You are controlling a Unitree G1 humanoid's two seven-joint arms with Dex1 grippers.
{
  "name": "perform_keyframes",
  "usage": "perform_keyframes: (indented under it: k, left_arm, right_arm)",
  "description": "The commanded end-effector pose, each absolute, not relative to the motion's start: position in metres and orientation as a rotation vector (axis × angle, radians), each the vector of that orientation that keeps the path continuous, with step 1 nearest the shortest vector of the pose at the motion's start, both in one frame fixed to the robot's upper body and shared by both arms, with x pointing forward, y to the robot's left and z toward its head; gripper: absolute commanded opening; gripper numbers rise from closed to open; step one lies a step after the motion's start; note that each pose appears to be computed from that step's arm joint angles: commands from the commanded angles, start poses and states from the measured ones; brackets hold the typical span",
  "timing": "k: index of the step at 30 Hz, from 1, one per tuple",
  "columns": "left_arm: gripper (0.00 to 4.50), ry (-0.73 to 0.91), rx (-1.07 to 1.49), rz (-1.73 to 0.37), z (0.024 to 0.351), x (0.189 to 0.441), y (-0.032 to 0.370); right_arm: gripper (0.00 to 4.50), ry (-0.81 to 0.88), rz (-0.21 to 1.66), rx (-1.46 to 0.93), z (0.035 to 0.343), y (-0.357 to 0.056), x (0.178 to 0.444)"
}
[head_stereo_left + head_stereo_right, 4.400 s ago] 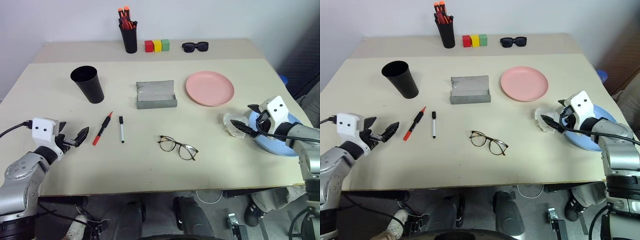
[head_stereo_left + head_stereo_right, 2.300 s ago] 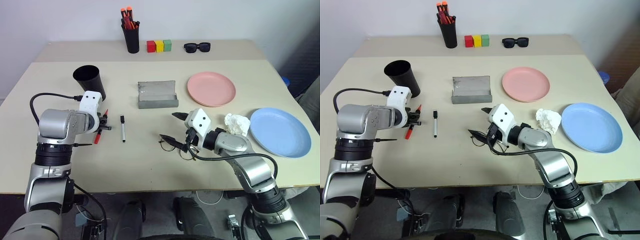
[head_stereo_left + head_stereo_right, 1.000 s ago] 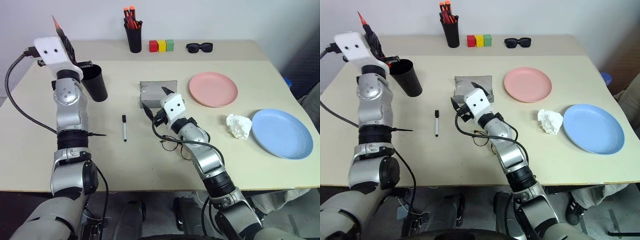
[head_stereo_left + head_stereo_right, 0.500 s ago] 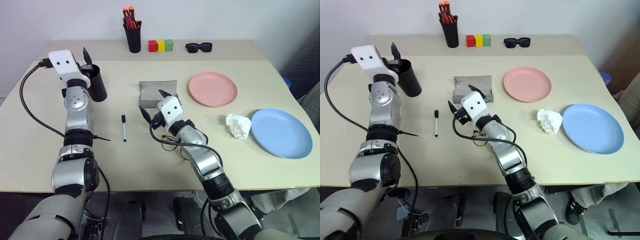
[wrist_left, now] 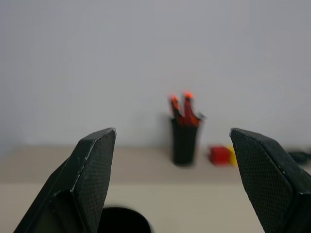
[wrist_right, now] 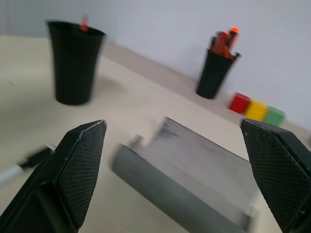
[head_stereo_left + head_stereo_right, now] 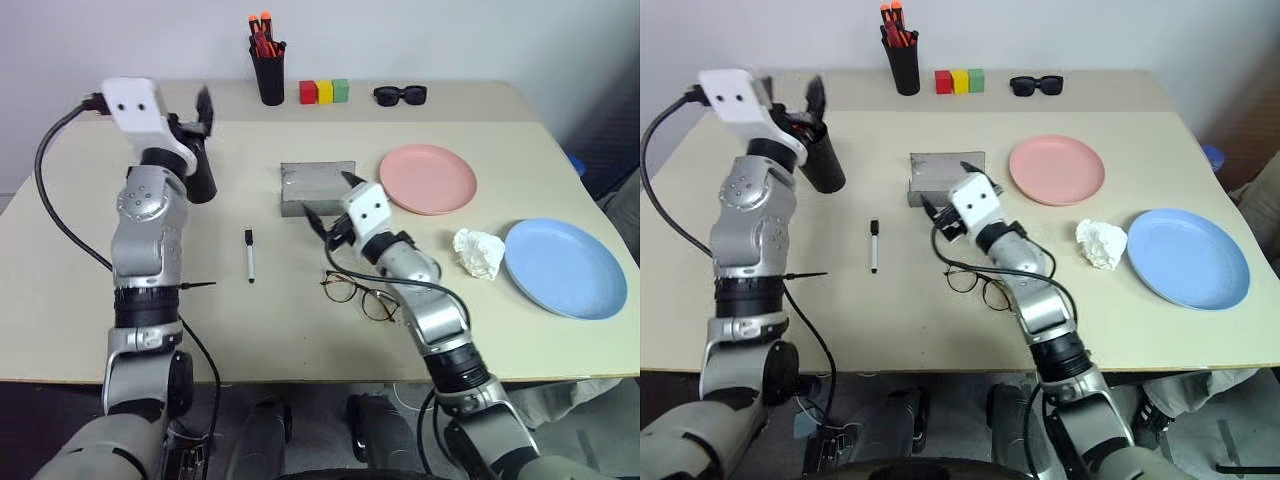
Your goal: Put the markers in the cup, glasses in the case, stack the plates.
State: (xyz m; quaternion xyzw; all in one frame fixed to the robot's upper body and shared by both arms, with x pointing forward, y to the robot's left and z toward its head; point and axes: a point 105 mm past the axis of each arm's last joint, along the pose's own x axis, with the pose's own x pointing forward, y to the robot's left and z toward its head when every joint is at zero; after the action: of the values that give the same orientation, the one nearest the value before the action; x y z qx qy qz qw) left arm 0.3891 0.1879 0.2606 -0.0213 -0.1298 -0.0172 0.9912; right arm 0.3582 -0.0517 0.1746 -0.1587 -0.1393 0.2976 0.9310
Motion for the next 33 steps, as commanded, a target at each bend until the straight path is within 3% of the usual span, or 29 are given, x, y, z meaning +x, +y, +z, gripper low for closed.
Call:
perform_keyframes:
  k: [1,4,8,19,22,28,30,31,33]
  left_arm:
    - [3.85,0.004,-0.073,-0.005,0.231,0.376,0.177]
    - [3.85,0.287,-0.094,0.115,0.191,0.364,0.178]
    - [3.85,0.582,-0.040,0.075,0.149,0.354,0.165]
    - [3.85,0.754,-0.143,0.071,0.116,0.358,0.145]
    - [3.00,0.762,-0.122,0.089,0.115,0.359,0.145]
    - [0.12,0.727,-0.192,0.141,0.124,0.360,0.151]
    - [0.05,0.473,-0.254,0.139,0.157,0.373,0.157]
    - [0.05,0.269,-0.355,0.017,0.185,0.379,0.147]
    - [0.05,0.056,-0.314,-0.054,0.216,0.376,0.149]
  right_arm:
    - [4.50,-0.291,0.721,-0.334,0.187,-0.061,0.345]
    - [4.50,-0.230,0.838,-0.376,0.183,-0.071,0.333]
    - [4.50,-0.172,0.909,-0.439,0.179,-0.084,0.326]
    - [4.50,-0.155,0.914,-0.470,0.172,-0.084,0.325]
    - [4.50,-0.153,0.913,-0.470,0.170,-0.083,0.323]
    - [4.50,-0.143,0.904,-0.468,0.166,-0.084,0.321]
    - [4.50,-0.142,0.905,-0.467,0.165,-0.083,0.321]
    - [4.50,-0.142,0.906,-0.466,0.165,-0.083,0.320]
    - [4.50,-0.143,0.908,-0.464,0.165,-0.081,0.320]
